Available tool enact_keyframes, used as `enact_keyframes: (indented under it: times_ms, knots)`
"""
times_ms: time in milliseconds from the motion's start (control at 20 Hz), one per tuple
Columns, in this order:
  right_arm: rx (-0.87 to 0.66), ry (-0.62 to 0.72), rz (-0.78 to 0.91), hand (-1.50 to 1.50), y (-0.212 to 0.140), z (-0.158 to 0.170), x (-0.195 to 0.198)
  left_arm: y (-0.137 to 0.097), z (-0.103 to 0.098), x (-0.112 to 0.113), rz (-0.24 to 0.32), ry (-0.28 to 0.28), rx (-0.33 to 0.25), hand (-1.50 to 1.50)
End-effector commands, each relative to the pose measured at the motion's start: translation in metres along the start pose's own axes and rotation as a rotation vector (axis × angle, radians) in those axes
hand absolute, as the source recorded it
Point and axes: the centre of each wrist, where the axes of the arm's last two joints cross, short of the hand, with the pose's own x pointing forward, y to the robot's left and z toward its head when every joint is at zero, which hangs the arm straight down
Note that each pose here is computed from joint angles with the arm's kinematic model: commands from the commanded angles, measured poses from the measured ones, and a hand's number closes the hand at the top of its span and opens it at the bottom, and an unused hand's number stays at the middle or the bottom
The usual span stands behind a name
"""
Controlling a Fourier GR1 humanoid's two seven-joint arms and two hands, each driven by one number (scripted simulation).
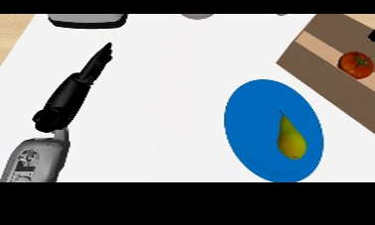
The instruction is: Pick the tomato from the plate and place it in the cardboard box
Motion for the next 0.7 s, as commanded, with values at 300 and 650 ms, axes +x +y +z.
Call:
enact_keyframes:
  times_ms: [300,650]
  knots:
    - [-0.222,-0.365,-0.437,-1.5,-0.016,-0.001,-0.008,0.001,0.004,-0.001,0.007,0.006,0.006,0.0]
    - [-0.337,-0.312,-1.076,-1.5,-0.005,0.0,-0.03,0.007,-0.003,0.001,-0.017,0.001,0.002,0.0]
